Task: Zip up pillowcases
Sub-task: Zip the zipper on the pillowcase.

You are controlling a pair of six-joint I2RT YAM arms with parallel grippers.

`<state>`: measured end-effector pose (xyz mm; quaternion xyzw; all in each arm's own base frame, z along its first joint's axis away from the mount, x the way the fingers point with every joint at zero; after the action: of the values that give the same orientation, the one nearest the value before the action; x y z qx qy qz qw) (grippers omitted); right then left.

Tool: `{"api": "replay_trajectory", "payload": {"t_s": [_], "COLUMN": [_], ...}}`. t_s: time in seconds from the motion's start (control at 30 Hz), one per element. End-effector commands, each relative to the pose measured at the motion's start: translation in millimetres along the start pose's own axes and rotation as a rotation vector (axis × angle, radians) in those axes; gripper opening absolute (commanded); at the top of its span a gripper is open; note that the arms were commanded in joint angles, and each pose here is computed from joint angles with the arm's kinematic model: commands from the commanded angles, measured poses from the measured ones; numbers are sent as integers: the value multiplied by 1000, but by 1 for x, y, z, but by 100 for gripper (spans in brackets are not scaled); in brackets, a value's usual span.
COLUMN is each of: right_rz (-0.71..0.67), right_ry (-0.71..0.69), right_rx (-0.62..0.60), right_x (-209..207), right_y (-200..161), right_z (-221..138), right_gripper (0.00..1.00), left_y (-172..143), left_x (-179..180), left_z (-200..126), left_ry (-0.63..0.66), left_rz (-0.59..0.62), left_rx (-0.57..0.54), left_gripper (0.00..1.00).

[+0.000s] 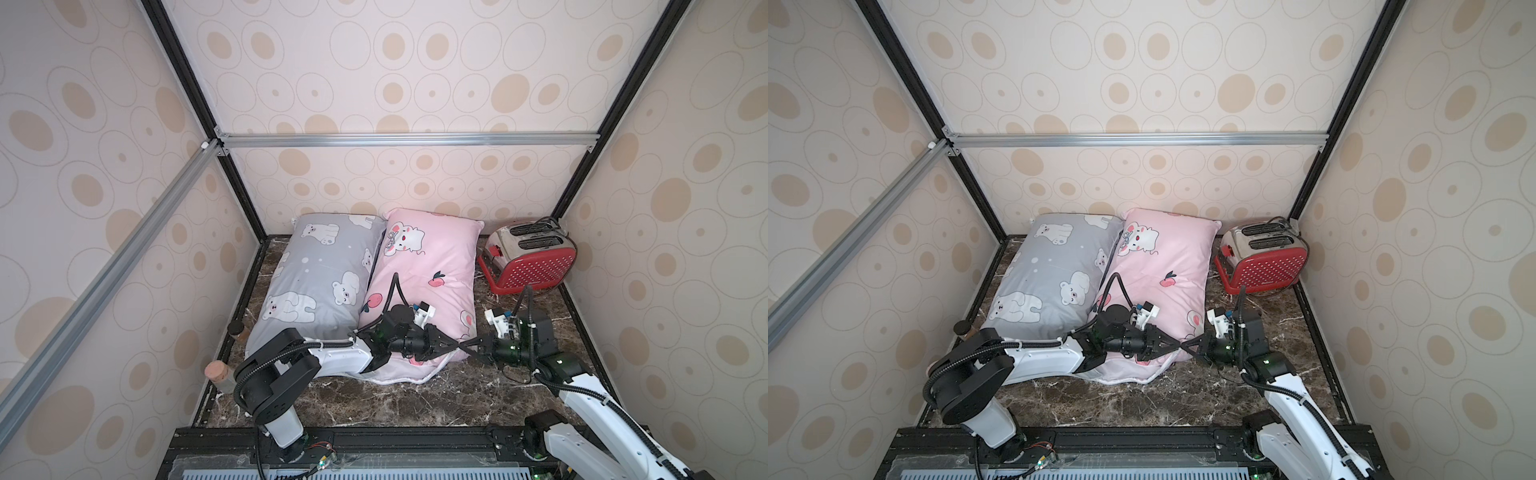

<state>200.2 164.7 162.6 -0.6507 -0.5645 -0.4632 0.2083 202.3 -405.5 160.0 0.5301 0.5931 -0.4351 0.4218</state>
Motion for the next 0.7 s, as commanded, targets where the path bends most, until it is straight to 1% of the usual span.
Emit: {"api": "replay_trajectory", "payload": {"t_s": [0.0, 0.17, 0.67], "right_rz": [-17, -13, -2], "right_ry": [29, 33, 39], "right_rx": [-1, 15, 32], "right_x": [7, 6, 3], "right_y": [2, -1, -5], "right_z": [-2, 0, 2], "right_gripper": [0, 0, 0], "left_y": [-3, -1, 2], "left_x": [-8, -9, -8], "left_z": [4, 6, 8], "left_ry": [-30, -34, -39], "left_rz": [7, 4, -3], "left_rx": [16, 10, -2], "left_gripper": [15, 14, 6]}}
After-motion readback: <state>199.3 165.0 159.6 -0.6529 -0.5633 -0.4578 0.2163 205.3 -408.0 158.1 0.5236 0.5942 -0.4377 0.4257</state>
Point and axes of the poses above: each gripper's point midway between its finger pads, its own z axis out along the fingers, its own x axis along the line the jaws close on, y = z × x, the point moved 1 cm from there along -z, back along the fingers, and after that the axes turned 7 degrees about -z, right-handed, at the moved point
